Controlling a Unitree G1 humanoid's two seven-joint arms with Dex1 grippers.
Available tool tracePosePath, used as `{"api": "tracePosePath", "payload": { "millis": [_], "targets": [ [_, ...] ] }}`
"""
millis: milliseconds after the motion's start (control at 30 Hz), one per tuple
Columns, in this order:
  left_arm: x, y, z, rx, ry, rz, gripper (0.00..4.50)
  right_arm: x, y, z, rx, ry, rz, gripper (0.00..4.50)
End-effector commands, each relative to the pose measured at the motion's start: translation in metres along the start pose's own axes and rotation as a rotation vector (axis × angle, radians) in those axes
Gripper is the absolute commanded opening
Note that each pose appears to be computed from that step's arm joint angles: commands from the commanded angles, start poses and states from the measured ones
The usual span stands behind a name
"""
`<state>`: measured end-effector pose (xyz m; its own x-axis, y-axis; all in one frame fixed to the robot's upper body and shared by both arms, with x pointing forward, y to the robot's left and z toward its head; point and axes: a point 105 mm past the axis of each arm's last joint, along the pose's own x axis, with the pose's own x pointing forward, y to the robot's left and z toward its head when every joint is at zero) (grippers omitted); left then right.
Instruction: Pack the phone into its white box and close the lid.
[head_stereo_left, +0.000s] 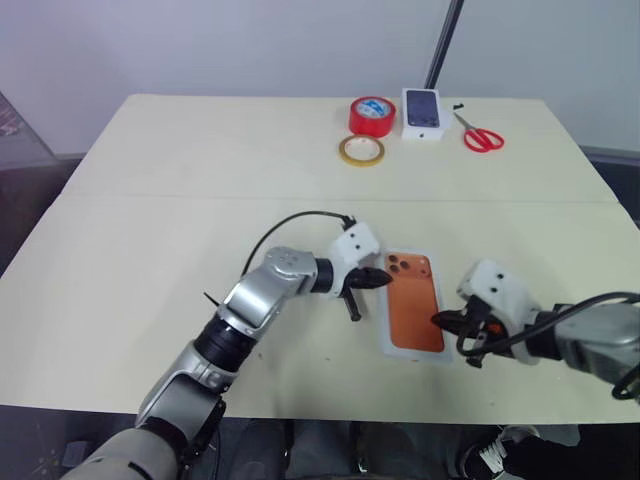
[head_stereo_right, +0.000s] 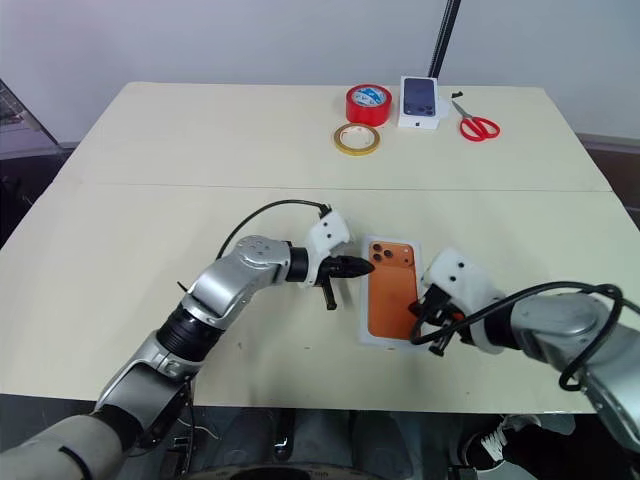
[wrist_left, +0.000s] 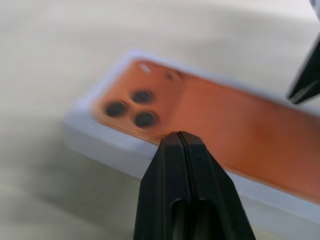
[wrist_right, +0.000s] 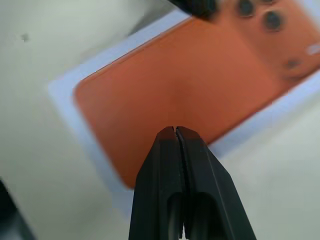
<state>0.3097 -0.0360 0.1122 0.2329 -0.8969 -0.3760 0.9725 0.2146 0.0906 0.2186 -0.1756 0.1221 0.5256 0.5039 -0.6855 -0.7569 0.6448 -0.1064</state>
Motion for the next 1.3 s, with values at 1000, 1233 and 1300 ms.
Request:
{"api": "tracePosePath", "payload": {
  "millis": [1000,1233,1300],
  "targets": [
    [-0.266,0.076,-0.079,-0.237,-0.086,0.870,0.00,-0.017,-0.086,0.033,0.080,-0.467,-0.266,0.05],
    [-0.271,0.077,-0.077,-0.238,-0.096,0.901,0.00,-0.006,-0.082,0.046,0.056,-0.506,-0.232,0.05],
    [-0.272,0.077,-0.076,-0.239,-0.098,0.906,0.00,-0.003,-0.081,0.048,0.054,-0.514,-0.231,0.05]
  ]
}}
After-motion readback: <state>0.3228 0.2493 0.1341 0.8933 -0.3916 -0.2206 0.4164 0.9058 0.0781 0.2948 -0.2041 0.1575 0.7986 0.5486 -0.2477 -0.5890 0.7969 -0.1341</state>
